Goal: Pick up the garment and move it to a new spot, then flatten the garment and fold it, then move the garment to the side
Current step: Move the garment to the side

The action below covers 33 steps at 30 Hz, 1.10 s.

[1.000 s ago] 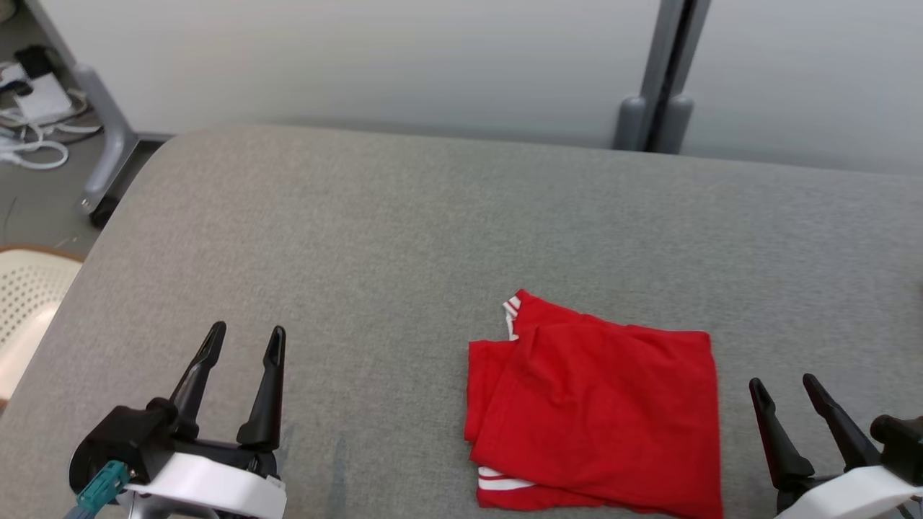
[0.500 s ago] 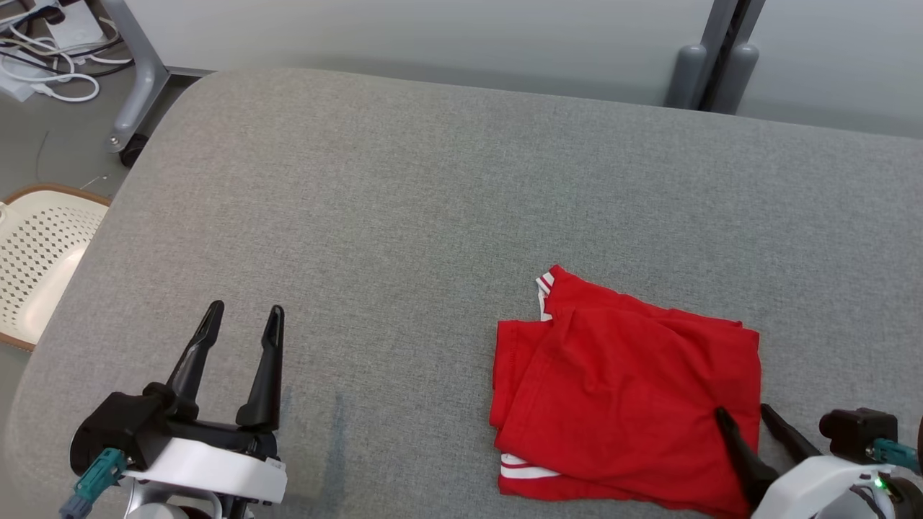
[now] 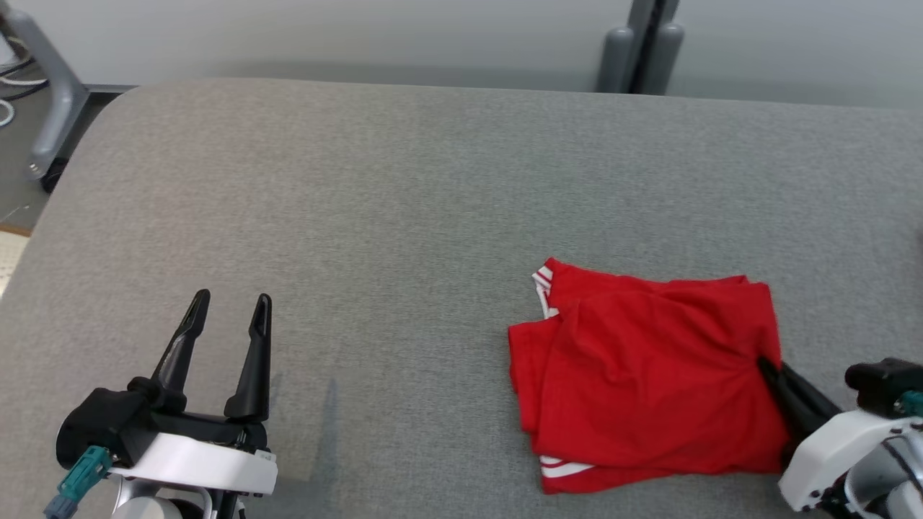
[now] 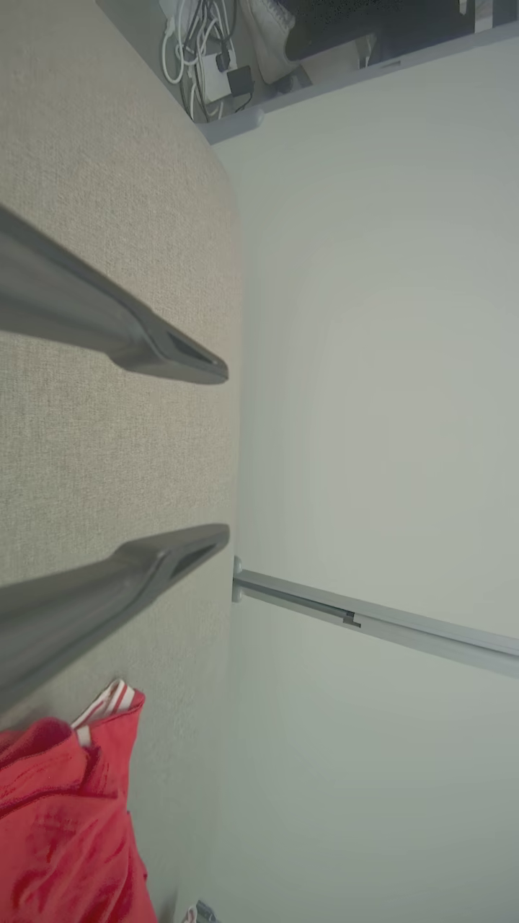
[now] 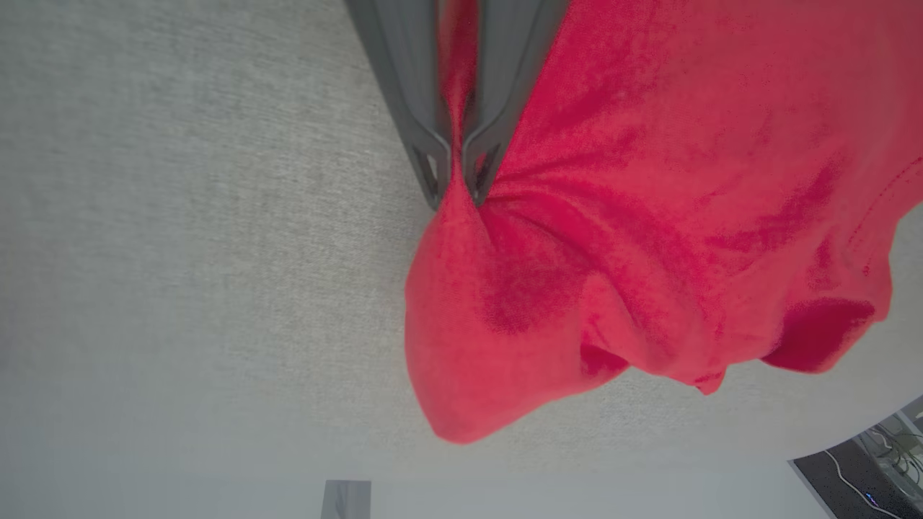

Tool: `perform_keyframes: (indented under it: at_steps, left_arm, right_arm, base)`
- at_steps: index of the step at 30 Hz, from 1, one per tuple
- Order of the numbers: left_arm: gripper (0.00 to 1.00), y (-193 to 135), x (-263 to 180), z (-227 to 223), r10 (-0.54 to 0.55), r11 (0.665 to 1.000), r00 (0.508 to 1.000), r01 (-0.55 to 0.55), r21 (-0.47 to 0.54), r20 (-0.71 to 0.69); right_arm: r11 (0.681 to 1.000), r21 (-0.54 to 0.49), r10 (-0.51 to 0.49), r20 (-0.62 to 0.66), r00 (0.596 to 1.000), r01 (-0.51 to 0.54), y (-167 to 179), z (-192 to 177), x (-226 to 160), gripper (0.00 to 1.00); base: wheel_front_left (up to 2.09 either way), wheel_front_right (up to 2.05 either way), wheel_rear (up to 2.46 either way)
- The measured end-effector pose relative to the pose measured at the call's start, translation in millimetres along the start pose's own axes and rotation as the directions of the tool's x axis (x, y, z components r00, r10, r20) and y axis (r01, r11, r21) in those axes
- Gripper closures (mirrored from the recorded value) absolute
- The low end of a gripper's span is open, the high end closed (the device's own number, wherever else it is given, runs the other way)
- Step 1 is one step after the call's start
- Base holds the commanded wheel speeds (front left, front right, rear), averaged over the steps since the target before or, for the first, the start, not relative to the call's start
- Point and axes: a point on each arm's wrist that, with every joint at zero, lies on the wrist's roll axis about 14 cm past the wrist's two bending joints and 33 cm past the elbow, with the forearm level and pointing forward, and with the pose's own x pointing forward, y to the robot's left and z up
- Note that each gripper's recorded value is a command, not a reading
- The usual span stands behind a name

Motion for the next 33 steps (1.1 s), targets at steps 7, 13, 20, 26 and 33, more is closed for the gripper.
perform_keyframes:
  at_steps: [7,13,20,26,33]
  left_arm:
    - [0.00,-43.1,31.6,-8.6,-0.138,0.990,0.990,0.138,-0.017,-0.003]
    - [0.00,-74.5,61.6,-12.3,-0.245,0.969,0.970,0.245,-0.016,0.012]
    - [0.00,-92.0,87.2,-34.8,-0.321,0.947,0.947,0.321,-0.002,-0.029]
    - [0.00,-109.2,103.5,-57.2,-0.384,0.923,0.920,0.384,-0.010,-0.074]
    - [0.00,-123.7,117.0,-80.5,-0.440,0.898,0.891,0.440,-0.020,-0.114]
  right_arm:
    - [0.980,-0.084,-0.175,0.090,0.980,0.183,-74.9,48.9,-31.3,1.00]
    - [0.963,-0.104,-0.233,0.139,0.962,0.249,-104.2,74.4,-32.5,1.00]
    - [0.929,-0.148,-0.306,0.207,0.929,0.339,-146.2,103.9,-34.9,1.00]
    - [0.863,-0.209,-0.412,0.236,0.880,0.460,-195.3,125.2,-60.6,1.00]
    - [0.767,-0.253,-0.527,0.275,0.804,0.590,-247.5,153.8,-91.2,1.00]
  base:
    - [0.00,0.00,0.00]
    - [0.00,0.00,0.00]
    - [0.00,0.00,0.00]
    - [0.00,0.00,0.00]
    - [0.00,0.00,0.00]
